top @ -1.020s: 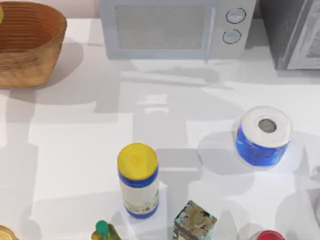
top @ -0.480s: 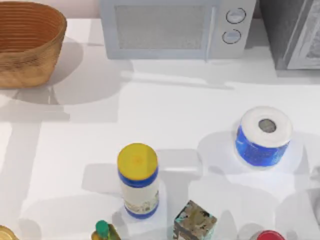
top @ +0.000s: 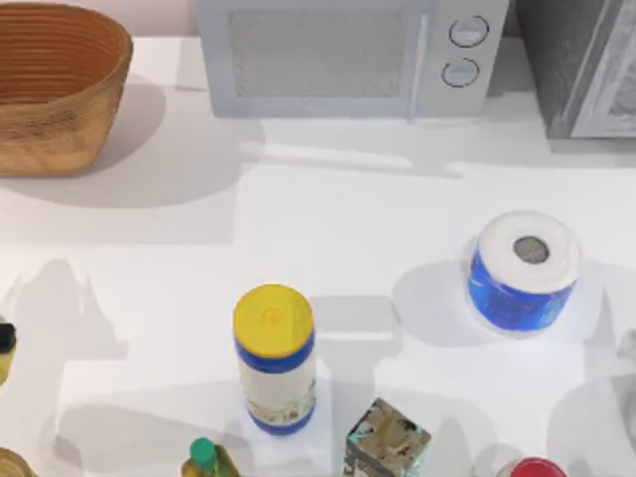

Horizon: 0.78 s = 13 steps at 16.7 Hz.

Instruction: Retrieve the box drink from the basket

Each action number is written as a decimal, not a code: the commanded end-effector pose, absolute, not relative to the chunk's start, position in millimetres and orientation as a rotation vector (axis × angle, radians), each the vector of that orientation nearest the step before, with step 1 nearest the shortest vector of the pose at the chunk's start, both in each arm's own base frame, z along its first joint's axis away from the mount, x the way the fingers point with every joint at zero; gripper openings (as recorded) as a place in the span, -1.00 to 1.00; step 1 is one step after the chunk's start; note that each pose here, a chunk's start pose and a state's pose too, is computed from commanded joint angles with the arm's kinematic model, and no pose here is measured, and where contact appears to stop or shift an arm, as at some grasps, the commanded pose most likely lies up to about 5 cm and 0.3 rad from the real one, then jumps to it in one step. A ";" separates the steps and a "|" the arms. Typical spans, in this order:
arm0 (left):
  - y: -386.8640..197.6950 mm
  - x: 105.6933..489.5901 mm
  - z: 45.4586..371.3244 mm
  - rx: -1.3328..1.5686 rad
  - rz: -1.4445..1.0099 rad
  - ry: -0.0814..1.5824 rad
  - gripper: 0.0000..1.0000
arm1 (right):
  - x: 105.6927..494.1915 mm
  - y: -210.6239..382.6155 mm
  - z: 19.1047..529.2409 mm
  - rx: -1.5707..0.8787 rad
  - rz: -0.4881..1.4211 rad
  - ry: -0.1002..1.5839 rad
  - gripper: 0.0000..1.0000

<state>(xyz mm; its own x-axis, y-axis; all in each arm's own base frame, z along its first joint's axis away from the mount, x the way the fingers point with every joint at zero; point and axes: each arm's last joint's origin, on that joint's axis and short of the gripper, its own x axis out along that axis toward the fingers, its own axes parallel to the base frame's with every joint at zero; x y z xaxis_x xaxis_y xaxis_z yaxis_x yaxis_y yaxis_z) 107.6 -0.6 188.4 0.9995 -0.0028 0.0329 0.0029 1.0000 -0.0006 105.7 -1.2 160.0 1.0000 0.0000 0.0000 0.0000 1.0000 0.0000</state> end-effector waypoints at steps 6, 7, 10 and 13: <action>-1.2 105.7 160.0 0.000 0.000 0.000 -1.00 | 105.7 -1.2 160.0 0.000 0.000 0.000 1.00; -1.2 105.7 160.0 0.000 0.000 0.000 -1.00 | 105.7 -1.2 160.0 0.000 0.000 0.000 1.00; -1.4 106.1 161.4 -0.001 0.003 0.004 -1.00 | 105.7 -1.2 160.0 0.000 0.000 0.000 1.00; -6.2 108.3 178.6 -0.022 0.010 -0.005 -1.00 | 105.7 -1.2 160.0 0.000 0.000 0.000 1.00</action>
